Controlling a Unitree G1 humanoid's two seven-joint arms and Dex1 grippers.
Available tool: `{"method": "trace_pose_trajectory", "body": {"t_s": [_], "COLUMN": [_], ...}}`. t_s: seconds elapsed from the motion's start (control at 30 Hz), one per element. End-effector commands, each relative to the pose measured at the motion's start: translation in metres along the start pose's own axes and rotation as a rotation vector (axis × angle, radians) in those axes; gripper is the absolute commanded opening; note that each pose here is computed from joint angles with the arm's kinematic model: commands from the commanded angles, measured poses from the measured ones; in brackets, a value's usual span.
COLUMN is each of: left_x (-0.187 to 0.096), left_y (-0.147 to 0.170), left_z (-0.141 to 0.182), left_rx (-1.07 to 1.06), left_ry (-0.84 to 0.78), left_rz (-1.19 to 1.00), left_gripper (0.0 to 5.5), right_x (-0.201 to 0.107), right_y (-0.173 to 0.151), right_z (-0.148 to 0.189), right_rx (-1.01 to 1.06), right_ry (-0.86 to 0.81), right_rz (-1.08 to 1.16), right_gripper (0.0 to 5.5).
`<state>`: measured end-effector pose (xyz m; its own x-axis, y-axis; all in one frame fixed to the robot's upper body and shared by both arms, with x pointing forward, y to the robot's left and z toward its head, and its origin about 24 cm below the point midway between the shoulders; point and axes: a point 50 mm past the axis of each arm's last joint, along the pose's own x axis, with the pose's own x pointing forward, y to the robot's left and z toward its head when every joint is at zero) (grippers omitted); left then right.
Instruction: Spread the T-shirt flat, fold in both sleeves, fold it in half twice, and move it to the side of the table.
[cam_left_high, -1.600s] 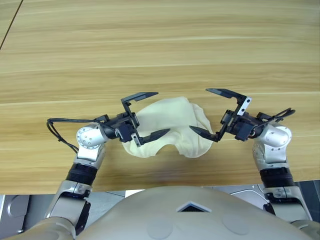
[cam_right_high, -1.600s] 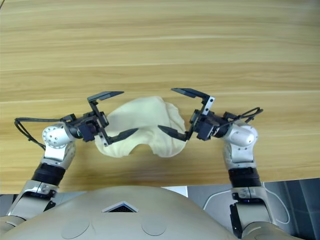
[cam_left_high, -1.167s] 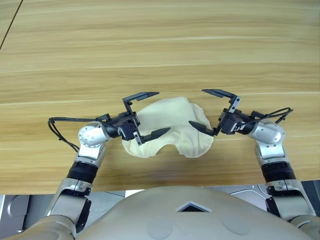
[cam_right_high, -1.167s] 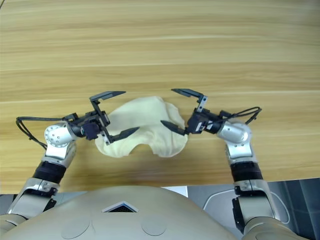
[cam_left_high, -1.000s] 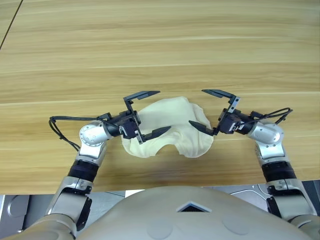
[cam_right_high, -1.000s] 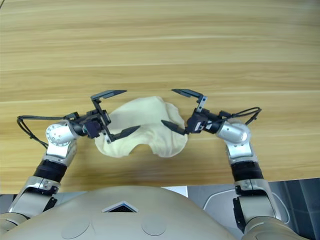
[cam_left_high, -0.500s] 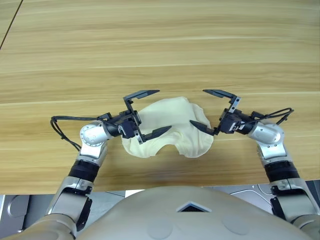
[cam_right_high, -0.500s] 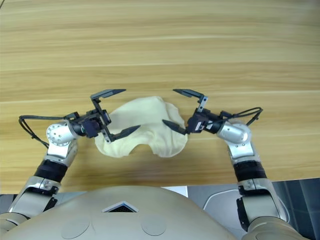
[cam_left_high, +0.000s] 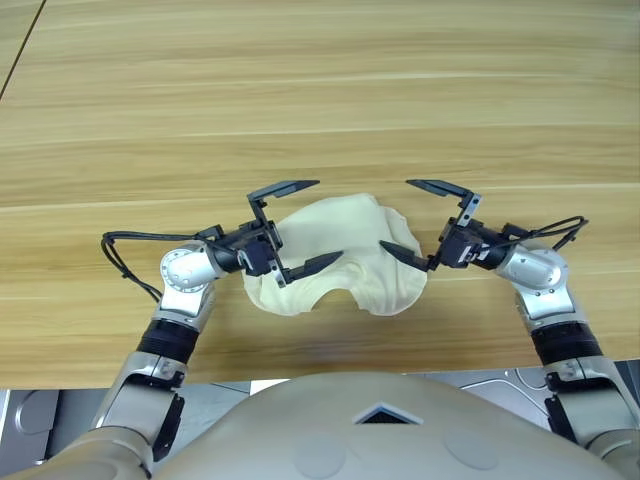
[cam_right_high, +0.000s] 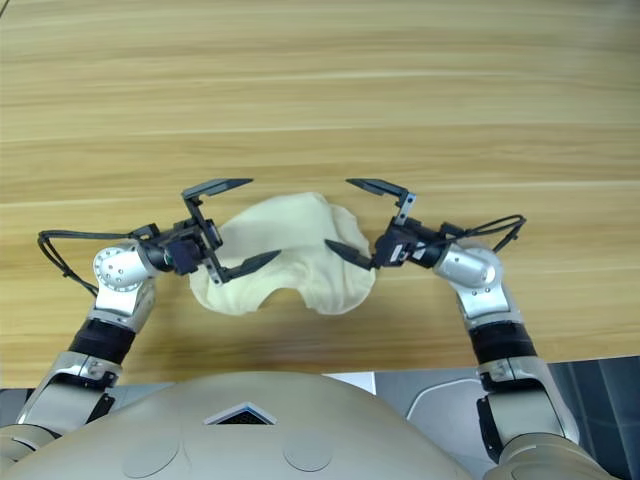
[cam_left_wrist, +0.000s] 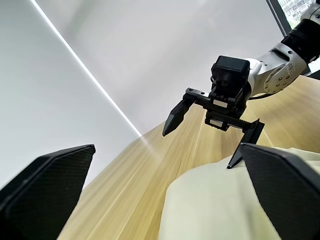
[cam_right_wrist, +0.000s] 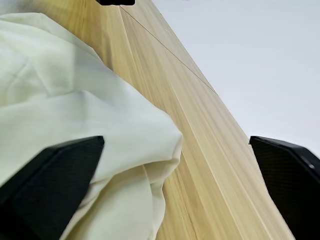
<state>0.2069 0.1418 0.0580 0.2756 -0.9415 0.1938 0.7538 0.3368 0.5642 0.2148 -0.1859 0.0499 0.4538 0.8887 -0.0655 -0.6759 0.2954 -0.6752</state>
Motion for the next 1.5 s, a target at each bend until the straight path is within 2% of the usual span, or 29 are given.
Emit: {"method": "trace_pose_trajectory", "body": {"t_s": [0.03,0.5,0.8,0.97,1.27,1.5], "left_x": [0.001,-0.001,-0.026,-0.044,-0.068,-0.087], "left_y": [0.002,0.001,0.013,0.018,-0.017,-0.027], "left_z": [-0.001,-0.005,-0.018,-0.021,-0.038,-0.052], "left_rx": [0.018,0.025,0.152,0.193,0.124,0.154], "left_ry": [0.009,0.042,0.264,0.374,0.553,0.724], "left_rz": [-0.018,-0.015,-0.098,-0.137,-0.340,-0.522], "left_gripper": [5.38,5.38,5.38,5.38,5.38,5.38], "right_x": [0.000,0.002,-0.002,-0.009,-0.016,-0.017], "right_y": [-0.001,0.000,-0.001,-0.014,-0.028,-0.037], "right_z": [0.000,-0.003,-0.019,-0.009,0.015,0.007], "right_rx": [-0.016,-0.019,-0.120,-0.145,-0.120,-0.164], "right_ry": [0.005,0.018,0.189,0.152,0.023,0.107], "right_rz": [0.018,0.034,0.134,0.083,0.025,0.023], "right_gripper": [5.40,5.40,5.40,5.40,5.40,5.40]}}
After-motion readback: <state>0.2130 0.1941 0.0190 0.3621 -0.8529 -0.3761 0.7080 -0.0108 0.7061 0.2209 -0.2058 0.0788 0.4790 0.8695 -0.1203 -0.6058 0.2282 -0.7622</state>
